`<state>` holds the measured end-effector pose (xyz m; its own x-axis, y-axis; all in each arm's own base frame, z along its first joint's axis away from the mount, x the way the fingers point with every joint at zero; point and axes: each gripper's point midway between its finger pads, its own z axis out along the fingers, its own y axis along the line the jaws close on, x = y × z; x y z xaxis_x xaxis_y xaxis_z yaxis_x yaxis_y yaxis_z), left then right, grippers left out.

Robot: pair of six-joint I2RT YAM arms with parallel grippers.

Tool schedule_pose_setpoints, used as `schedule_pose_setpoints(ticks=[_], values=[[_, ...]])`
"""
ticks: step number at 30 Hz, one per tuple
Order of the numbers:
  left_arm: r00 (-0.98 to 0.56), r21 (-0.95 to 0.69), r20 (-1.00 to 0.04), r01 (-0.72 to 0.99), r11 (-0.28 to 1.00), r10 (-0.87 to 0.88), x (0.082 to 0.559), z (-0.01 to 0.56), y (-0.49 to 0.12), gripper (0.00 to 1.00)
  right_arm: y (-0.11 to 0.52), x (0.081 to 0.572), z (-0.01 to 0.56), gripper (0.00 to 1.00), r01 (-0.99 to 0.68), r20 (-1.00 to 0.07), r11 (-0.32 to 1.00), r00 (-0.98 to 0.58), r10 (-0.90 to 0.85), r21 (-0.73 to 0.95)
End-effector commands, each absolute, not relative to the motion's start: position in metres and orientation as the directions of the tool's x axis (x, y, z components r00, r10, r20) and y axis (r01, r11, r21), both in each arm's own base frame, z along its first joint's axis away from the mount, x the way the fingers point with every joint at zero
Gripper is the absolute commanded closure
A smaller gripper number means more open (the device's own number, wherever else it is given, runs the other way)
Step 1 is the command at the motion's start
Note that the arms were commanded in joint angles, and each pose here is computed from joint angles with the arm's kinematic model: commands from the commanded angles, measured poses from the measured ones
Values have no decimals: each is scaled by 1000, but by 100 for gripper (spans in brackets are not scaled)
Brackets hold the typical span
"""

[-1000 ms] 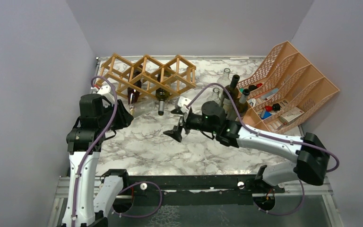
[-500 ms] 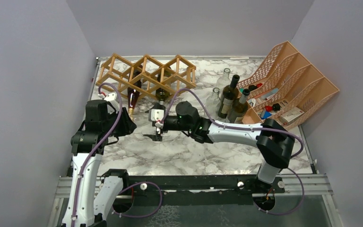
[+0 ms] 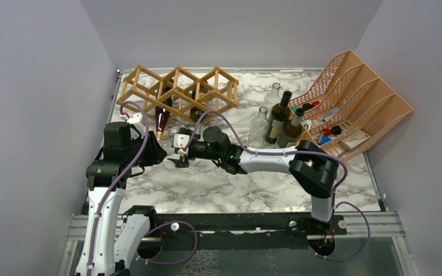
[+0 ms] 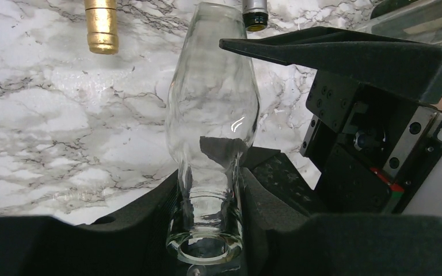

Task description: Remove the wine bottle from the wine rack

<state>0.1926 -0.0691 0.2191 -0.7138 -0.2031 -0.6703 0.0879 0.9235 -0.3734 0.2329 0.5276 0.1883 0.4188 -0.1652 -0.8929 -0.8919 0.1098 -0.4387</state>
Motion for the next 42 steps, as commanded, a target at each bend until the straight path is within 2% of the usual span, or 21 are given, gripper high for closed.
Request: schedule_pose_setpoints(ticks=[1,3,7,11,13,16,17,19,24,30,38,42], values=[[-673,-416,-717,204,886,-181,197,240,-87,100,536,238,210,20,-868,-884,170,454,-111,-467],[-675,-418,-716,207,885,-180,198,241,-88,100,538,238,209,21,-867,-884,174,455,-109,-467],[-674,-420,-718,221,880,-174,199,245,-90,100,541,238,209,31,-875,-895,188,434,-105,-446],[-669,-423,-725,247,872,-163,199,249,-93,96,540,230,211,50,-896,-912,170,402,-84,-410],[-663,-420,-733,261,869,-155,199,252,-94,80,538,224,212,59,-912,-925,155,373,-71,-380],[-649,-404,-745,256,878,-153,200,256,-91,48,533,215,215,60,-937,-947,138,318,-51,-322],[-643,-398,-750,255,881,-153,201,258,-90,34,530,211,216,60,-945,-955,138,292,-47,-296],[-633,-389,-760,259,884,-149,203,263,-89,23,523,206,217,60,-960,-969,133,244,-47,-248],[-587,-373,-794,266,889,-158,213,287,-87,17,498,189,215,63,-981,-991,142,124,-57,-131],[-521,-343,-835,242,908,-176,227,305,-79,14,450,188,216,64,-960,-996,280,-4,-90,-22],[-534,-405,-802,159,900,-267,241,264,-77,14,372,193,198,64,-860,-974,509,-137,-182,26],[-552,-433,-779,129,892,-298,245,241,-78,14,328,199,195,65,-774,-968,632,-191,-165,45]])
